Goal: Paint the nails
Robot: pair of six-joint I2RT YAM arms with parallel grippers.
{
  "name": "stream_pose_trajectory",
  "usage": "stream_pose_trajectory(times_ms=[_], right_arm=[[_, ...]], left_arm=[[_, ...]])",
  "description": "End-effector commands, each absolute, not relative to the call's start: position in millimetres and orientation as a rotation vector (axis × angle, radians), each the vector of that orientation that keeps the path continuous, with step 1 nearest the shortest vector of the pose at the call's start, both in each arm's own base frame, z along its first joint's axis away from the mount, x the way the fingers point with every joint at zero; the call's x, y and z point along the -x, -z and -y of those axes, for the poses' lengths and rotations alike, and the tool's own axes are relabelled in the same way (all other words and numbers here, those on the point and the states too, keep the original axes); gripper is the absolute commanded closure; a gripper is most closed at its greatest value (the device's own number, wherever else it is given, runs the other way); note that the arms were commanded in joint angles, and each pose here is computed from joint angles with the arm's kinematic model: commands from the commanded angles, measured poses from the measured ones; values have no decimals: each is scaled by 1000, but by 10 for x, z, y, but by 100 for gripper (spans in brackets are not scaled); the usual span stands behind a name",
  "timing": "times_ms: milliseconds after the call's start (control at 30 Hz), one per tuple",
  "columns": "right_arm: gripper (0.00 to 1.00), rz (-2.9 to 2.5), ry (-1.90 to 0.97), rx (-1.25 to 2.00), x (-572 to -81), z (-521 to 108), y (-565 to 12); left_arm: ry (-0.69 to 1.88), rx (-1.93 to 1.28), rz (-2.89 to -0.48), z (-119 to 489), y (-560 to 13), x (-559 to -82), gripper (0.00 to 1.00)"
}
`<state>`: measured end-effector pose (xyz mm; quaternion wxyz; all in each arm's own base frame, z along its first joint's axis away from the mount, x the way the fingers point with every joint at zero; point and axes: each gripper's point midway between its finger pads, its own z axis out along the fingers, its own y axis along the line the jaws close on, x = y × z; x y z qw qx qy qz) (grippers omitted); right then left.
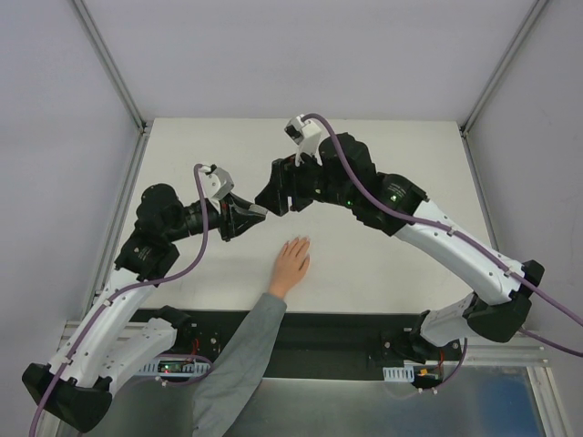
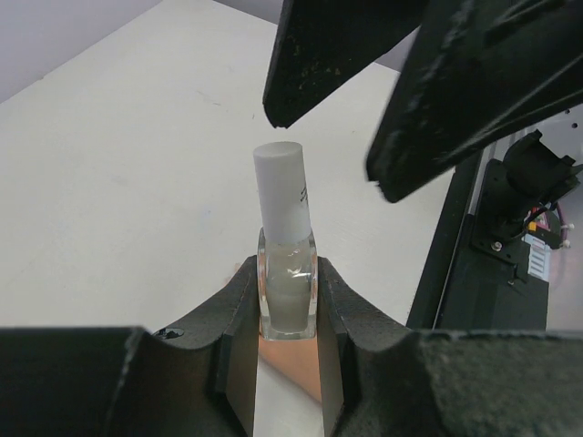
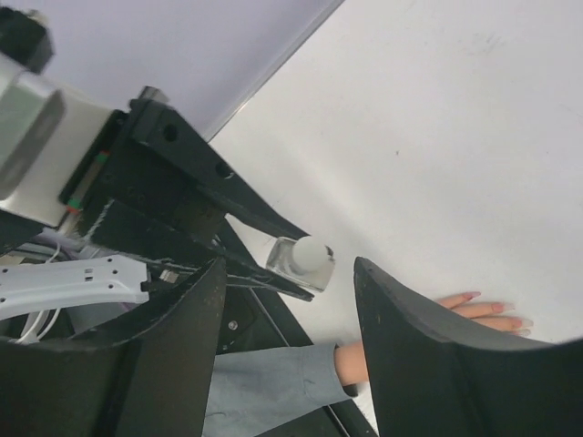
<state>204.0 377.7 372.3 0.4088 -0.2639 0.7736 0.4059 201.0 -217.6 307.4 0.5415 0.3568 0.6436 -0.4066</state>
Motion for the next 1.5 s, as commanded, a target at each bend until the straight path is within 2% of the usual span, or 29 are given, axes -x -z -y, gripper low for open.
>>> stream_pose_trajectory(times_ms=[0,133,167,200,400,633,733,767,833,1067,1467], right_arm=[[41,-1941,-974,597,-2147,-3751,-3848],[45,-1964,-991,623,-2119,-3794,-3806],[52,-1964,-997,633,-2108,-3813,-3801],[54,-1972,-1003,637,-2109,-3834,-3777],[57,-1993,-1053,687,-2045,-3941,-3694],[80,-1979,-1042,694,-2049,-3927,-3709],[86,-1956,-1014,683,-2083,-3876,-3749],[93,-1945,-1007,680,-2082,-3846,-3778],[99,-1935,-978,680,-2102,-3804,-3781],[99,-1893,-899,689,-2139,-3698,-3802],[99,-1872,-950,699,-2081,-3734,-3860]], left_arm=[[939,-875,-1434,2168,-3295,-1949,100],[949,-884,-1433,2176,-3280,-1928,100],[951,-885,-1435,2177,-3270,-1925,100],[949,-884,-1433,2174,-3280,-1928,100],[952,-886,-1435,2181,-3279,-1930,100],[949,-883,-1439,2179,-3265,-1938,100],[948,-879,-1449,2181,-3240,-1959,100],[945,-875,-1455,2179,-3226,-1969,100],[943,-873,-1458,2180,-3225,-1980,100],[960,-886,-1459,2200,-3210,-1967,100],[965,-891,-1459,2207,-3206,-1964,100]])
